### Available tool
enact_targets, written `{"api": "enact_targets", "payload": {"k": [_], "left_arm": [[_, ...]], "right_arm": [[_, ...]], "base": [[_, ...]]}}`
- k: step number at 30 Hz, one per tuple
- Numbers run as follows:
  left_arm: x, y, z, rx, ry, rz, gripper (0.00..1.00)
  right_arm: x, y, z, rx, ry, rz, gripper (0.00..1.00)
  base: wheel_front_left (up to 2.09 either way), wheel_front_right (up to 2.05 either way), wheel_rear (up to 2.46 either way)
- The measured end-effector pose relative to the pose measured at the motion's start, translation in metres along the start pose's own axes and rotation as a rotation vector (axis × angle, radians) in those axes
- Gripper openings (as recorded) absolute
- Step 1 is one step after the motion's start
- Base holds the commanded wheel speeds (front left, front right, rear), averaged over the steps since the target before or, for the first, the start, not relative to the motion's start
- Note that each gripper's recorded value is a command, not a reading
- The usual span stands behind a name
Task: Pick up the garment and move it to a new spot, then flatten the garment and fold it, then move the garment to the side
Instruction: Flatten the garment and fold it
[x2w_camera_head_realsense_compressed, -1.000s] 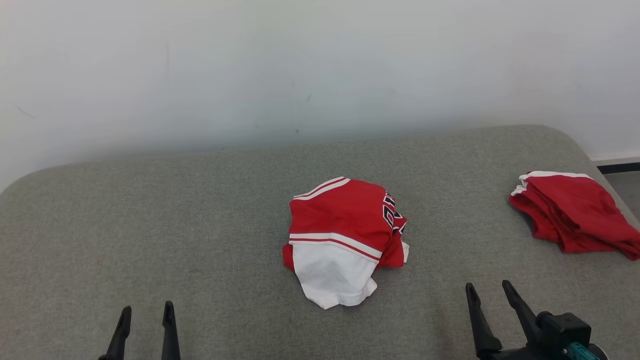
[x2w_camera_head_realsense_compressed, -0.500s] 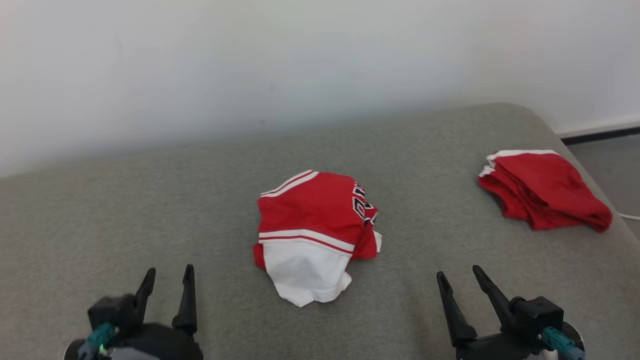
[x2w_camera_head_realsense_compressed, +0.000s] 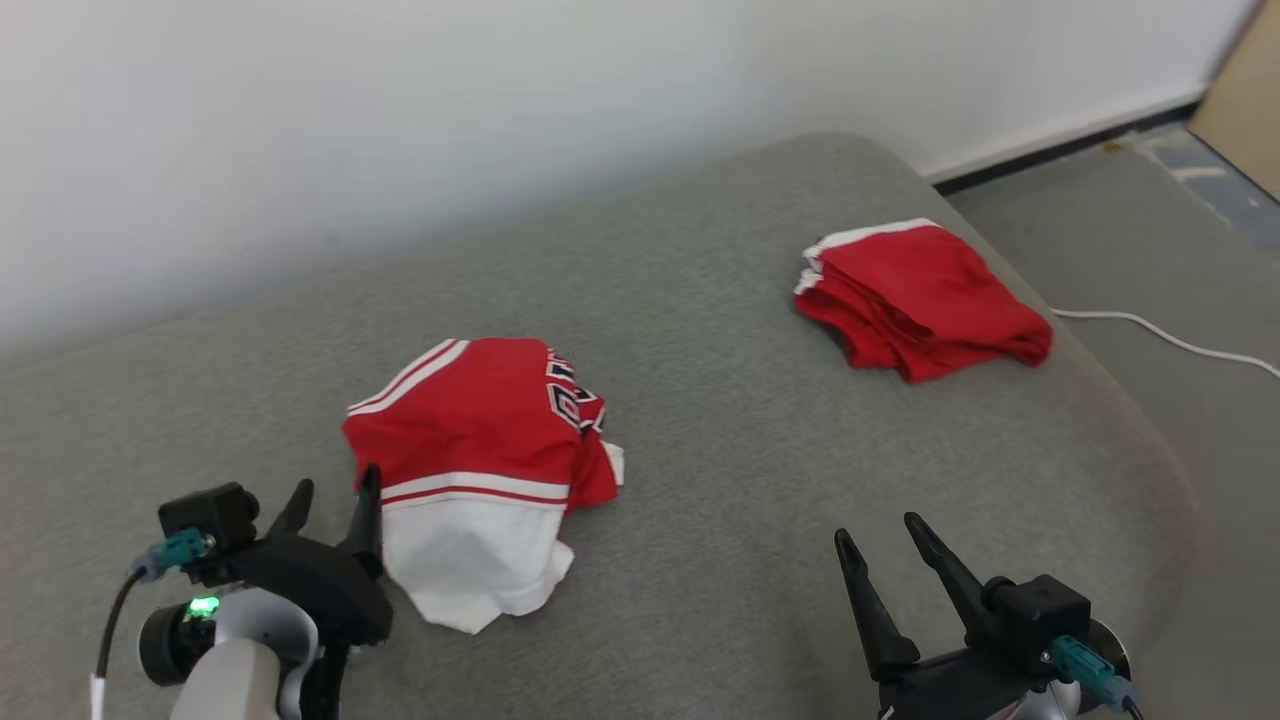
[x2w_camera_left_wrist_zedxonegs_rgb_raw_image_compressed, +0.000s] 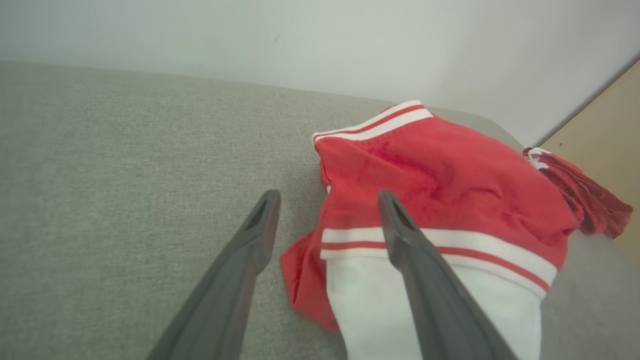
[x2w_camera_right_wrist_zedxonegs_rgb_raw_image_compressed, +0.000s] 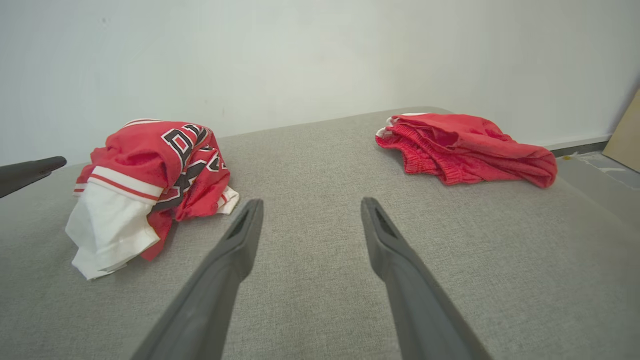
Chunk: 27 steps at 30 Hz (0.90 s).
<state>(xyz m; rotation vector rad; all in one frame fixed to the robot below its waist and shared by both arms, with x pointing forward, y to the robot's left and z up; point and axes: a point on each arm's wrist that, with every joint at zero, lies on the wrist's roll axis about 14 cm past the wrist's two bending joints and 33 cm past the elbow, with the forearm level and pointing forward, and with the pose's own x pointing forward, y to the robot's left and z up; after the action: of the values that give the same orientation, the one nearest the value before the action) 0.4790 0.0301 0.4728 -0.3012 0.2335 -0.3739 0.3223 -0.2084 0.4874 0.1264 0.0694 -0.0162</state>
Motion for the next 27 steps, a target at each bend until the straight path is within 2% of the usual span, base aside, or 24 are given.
{"api": "enact_targets", "payload": {"k": [4, 10, 14, 19, 20, 21, 24, 27], "left_arm": [[0.022, -0.012, -0.014, -0.014, 0.064, -0.021, 1.0], [0.034, -0.018, -0.034, -0.047, 0.128, -0.015, 1.0], [0.039, -0.016, -0.038, -0.115, 0.144, 0.003, 1.0], [0.046, -0.02, -0.033, -0.139, 0.162, -0.016, 1.0], [0.047, -0.023, -0.034, -0.138, 0.176, -0.027, 0.72], [0.048, -0.026, -0.035, -0.138, 0.191, -0.04, 0.0], [0.047, -0.035, -0.039, -0.144, 0.219, -0.071, 0.0], [0.052, -0.044, -0.019, -0.137, 0.132, -0.1, 0.0]], "right_arm": [[-0.012, -0.02, -0.003, 0.005, 0.003, -0.071, 1.0], [-0.021, -0.034, -0.009, 0.007, 0.017, -0.122, 1.0], [-0.022, -0.036, -0.012, 0.008, 0.027, -0.132, 1.0], [-0.018, -0.033, -0.009, 0.004, 0.018, -0.12, 1.0], [-0.017, -0.033, -0.009, 0.004, 0.019, -0.12, 1.0], [-0.017, -0.033, -0.009, 0.003, 0.019, -0.119, 1.0], [-0.015, -0.033, -0.009, 0.002, 0.018, -0.118, 1.0], [-0.015, -0.034, -0.008, 0.001, 0.016, -0.119, 1.0]], "base": [[0.0, 0.0, 0.0], [0.0, 0.0, 0.0], [0.0, 0.0, 0.0], [0.0, 0.0, 0.0], [0.0, 0.0, 0.0], [0.0, 0.0, 0.0], [0.0, 0.0, 0.0], [0.0, 0.0, 0.0]]}}
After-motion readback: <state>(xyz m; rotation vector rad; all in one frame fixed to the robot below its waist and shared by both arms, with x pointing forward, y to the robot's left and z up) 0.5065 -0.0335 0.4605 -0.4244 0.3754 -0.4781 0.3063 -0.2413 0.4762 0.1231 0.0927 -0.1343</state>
